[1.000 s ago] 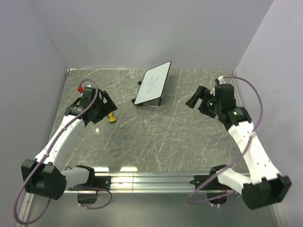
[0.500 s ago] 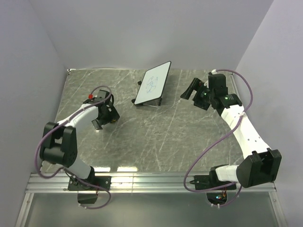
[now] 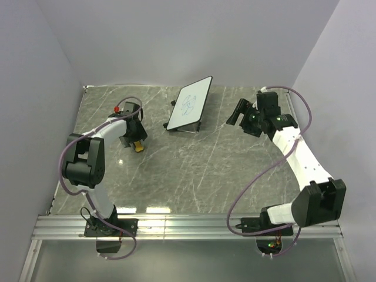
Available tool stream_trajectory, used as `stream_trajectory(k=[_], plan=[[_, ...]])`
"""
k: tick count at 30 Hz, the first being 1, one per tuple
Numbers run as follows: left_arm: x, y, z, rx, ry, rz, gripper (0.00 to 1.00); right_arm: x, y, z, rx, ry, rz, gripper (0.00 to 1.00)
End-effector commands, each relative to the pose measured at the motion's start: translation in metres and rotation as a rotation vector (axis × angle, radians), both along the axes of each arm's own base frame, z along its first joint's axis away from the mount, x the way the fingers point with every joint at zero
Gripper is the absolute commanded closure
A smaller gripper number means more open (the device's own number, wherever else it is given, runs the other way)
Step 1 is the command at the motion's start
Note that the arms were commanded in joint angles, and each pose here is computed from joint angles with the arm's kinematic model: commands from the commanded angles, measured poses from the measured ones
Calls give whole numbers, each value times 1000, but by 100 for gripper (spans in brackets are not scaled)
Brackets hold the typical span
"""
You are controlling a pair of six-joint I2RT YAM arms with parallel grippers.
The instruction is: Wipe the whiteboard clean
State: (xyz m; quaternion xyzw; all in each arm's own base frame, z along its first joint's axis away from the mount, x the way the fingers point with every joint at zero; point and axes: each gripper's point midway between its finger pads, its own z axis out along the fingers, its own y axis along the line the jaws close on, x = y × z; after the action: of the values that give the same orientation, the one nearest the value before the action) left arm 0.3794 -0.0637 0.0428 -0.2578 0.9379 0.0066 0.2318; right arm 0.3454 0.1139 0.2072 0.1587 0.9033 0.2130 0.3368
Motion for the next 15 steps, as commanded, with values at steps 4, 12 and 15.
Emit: stream_trajectory(k=[4, 12, 15], plan=[[3, 15, -13, 34, 14, 5, 39, 33, -4, 13, -32, -26, -19, 5], [-6, 17, -29, 31, 44, -26, 59, 74, 28, 28, 88, -90, 79, 6], [-4, 18, -31, 20, 48, -27, 88, 87, 58, 42, 222, -158, 195, 6]])
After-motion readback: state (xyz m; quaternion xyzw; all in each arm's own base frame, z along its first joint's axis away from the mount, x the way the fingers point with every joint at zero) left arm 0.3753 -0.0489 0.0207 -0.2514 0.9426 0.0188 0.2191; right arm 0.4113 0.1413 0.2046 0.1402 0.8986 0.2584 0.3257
